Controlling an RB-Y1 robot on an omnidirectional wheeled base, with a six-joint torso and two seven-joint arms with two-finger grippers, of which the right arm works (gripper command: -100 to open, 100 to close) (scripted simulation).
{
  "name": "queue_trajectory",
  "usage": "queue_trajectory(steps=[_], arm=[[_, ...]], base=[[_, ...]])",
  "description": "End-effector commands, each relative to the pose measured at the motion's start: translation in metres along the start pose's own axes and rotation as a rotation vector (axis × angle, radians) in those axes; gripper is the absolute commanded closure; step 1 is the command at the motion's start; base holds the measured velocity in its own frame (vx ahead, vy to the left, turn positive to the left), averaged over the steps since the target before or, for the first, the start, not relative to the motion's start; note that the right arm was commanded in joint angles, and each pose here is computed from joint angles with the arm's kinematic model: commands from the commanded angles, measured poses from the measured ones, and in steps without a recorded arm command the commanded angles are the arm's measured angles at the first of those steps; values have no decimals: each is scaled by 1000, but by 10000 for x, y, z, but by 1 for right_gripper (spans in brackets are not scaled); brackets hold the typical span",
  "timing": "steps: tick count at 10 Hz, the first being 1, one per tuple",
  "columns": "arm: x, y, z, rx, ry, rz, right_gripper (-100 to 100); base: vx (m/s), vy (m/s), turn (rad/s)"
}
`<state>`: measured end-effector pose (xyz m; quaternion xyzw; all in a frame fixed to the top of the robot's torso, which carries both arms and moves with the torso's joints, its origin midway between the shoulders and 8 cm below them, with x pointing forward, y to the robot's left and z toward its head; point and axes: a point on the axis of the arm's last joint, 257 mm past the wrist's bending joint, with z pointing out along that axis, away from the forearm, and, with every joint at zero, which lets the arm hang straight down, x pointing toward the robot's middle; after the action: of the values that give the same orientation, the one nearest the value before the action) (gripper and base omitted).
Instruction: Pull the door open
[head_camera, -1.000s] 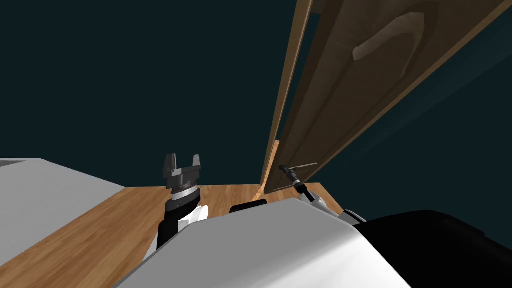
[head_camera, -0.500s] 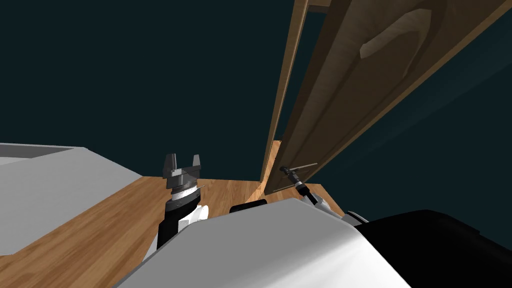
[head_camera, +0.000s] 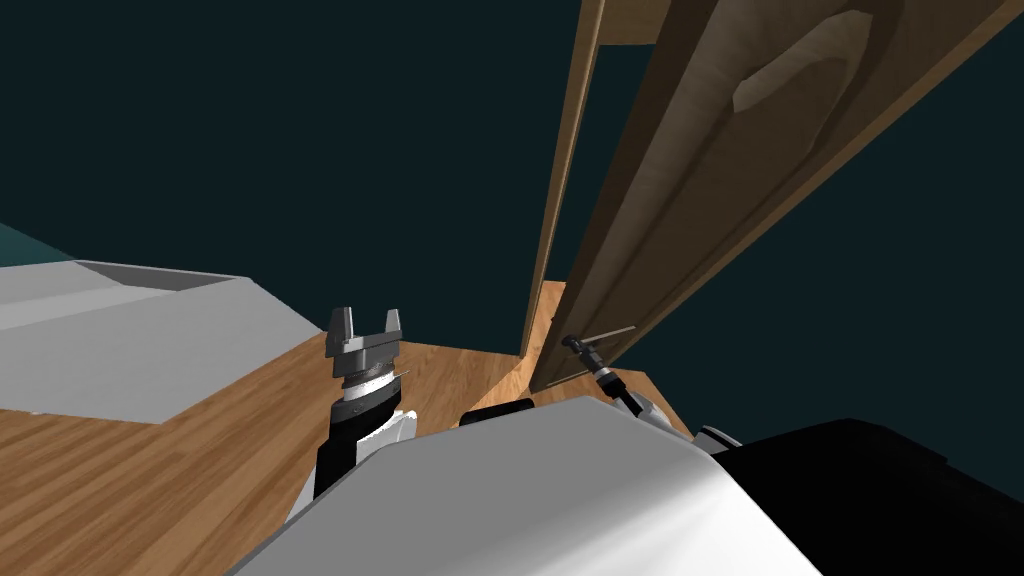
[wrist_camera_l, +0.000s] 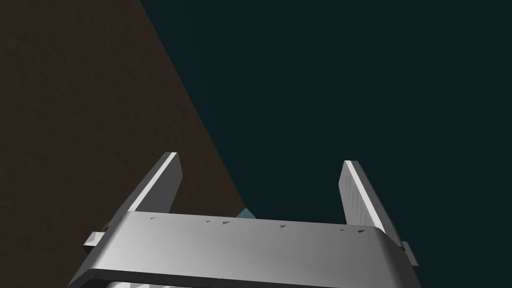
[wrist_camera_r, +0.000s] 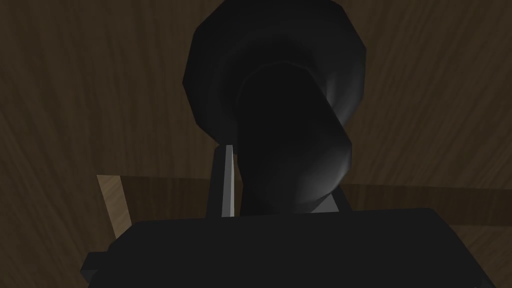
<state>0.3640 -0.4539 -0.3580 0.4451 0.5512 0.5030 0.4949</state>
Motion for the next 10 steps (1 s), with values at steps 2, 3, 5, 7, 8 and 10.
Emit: queue_trajectory(steps=[2,3,5,7,8,10], arm=[[-44,23,-127,-5,13,-5,100],[-52,28,-164,-6,18,-6,100],[-10,-8,-210,-2,25,2,100],[-30,-5,-271,-3,29,1,100],[-35,-3,-288,-4,30,0,100],[-57,3,-359,-5,35,-1,100]], base=[[-214,-108,200],[-203,-74,124],[-123,-49,113],[-218,-78,206],[-219,-104,168],[-175,-75,142]])
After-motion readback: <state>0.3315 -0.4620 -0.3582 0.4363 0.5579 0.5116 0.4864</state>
